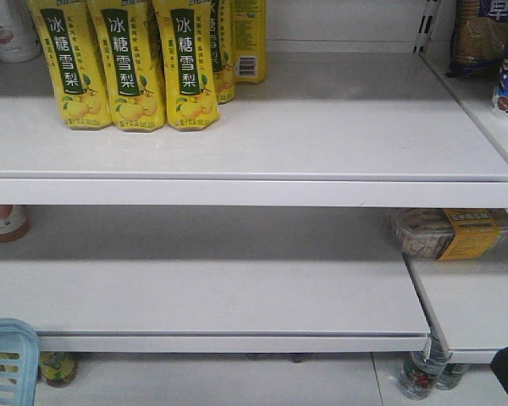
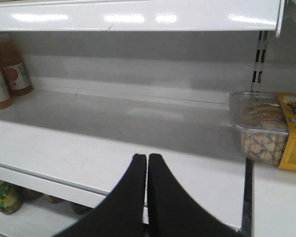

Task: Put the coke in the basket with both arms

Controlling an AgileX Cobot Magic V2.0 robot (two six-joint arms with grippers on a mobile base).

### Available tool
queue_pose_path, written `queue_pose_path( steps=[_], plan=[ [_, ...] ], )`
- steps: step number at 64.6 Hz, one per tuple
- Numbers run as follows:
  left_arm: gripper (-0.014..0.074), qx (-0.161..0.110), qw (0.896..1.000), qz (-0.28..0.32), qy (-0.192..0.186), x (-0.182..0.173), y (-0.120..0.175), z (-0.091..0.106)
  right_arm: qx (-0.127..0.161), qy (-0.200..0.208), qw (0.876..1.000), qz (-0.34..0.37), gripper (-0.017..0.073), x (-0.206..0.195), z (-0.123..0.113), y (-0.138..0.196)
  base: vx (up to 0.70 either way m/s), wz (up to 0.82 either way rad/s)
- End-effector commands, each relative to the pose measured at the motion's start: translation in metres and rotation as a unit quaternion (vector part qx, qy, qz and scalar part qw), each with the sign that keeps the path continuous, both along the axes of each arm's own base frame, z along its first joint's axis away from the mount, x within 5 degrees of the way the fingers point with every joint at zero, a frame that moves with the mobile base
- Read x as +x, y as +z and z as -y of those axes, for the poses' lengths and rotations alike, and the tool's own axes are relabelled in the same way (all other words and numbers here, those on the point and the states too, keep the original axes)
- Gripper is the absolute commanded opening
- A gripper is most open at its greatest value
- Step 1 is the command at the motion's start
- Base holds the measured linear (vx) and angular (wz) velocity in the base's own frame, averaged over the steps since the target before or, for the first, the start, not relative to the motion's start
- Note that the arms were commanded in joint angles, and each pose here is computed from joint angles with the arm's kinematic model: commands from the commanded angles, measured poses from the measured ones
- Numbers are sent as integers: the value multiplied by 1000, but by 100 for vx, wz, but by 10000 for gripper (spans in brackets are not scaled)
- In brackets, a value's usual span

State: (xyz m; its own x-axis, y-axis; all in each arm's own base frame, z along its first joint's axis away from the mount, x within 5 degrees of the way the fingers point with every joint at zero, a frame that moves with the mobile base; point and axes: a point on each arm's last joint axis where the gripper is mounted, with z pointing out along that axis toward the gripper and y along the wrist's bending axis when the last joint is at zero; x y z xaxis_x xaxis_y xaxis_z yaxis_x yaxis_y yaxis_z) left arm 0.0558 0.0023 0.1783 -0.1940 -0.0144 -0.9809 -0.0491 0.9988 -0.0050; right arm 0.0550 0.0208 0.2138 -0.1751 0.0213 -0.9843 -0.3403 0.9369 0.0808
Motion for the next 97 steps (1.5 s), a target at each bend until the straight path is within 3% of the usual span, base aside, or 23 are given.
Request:
queue_pose_path(
  steps=[1, 34, 48, 62, 97],
  plan=[
    [-6, 23, 996, 86, 2, 0, 16, -1, -15, -14, 998, 57, -9, 2, 2, 16, 0, 0],
    [-6, 23, 996, 86, 2, 0, 16, -1, -16, -177, 980, 85, -9, -2, 21, 11, 0, 0],
    [-6, 23, 996, 86, 2, 0, 16, -1, -6, -177, 977, 123, -9, 1, 21, -12, 0, 0],
    [-6, 23, 996, 86, 2, 0, 16, -1, -7, -177, 976, 124, -9, 1, 21, -12, 0, 0],
    [-6, 23, 996, 86, 2, 0, 16, -1, -67, -174, 973, 134, -9, 1, 21, -12, 0, 0]
  ],
)
